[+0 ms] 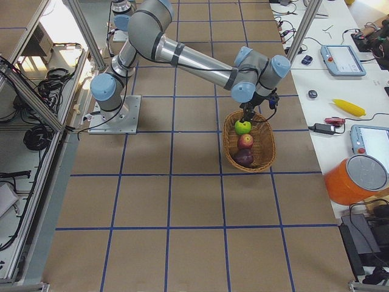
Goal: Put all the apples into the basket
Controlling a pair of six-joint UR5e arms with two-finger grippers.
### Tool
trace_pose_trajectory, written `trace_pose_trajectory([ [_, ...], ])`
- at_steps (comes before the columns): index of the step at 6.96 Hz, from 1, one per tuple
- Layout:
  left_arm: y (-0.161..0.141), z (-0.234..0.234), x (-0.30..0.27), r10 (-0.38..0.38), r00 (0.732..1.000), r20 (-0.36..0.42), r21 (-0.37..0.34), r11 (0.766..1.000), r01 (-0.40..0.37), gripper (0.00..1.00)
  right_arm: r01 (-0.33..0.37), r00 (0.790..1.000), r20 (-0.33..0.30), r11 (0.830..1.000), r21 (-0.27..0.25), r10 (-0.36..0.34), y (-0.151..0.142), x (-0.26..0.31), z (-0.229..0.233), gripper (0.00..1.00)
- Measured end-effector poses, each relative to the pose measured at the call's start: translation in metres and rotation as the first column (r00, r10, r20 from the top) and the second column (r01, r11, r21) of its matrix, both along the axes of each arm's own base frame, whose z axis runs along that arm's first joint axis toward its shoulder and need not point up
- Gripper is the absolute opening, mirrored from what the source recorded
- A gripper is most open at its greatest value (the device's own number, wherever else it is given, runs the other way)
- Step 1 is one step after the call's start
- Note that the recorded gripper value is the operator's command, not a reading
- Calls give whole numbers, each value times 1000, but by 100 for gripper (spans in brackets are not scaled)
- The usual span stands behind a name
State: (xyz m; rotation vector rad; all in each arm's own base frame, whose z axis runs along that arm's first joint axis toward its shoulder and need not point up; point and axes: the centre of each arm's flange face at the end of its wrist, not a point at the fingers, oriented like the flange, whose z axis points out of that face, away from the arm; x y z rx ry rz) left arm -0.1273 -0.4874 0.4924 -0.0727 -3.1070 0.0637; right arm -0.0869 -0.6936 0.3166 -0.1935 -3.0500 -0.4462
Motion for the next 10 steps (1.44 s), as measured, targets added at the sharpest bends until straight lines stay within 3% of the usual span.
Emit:
trace_pose_trajectory([
  [2, 0, 0, 0, 3, 1000, 0, 0, 1000, -3, 100, -53, 998, 43, 999, -4, 53, 40, 65, 80, 100],
  [4, 0, 0, 0, 3, 1000, 0, 0, 1000, -3, 100, -69, 993, 95, 997, 19, 67, 100, 108, 140, 100],
  [7, 0, 0, 0, 2, 1000, 0, 1, 1000, -2, 100, -1, 999, 34, 999, -51, 2, 163, 162, 140, 100],
  [10, 0, 0, 0, 3, 1000, 0, 1, 1000, -3, 100, -21, 1000, 15, 990, -137, 23, 201, 195, 146, 100],
])
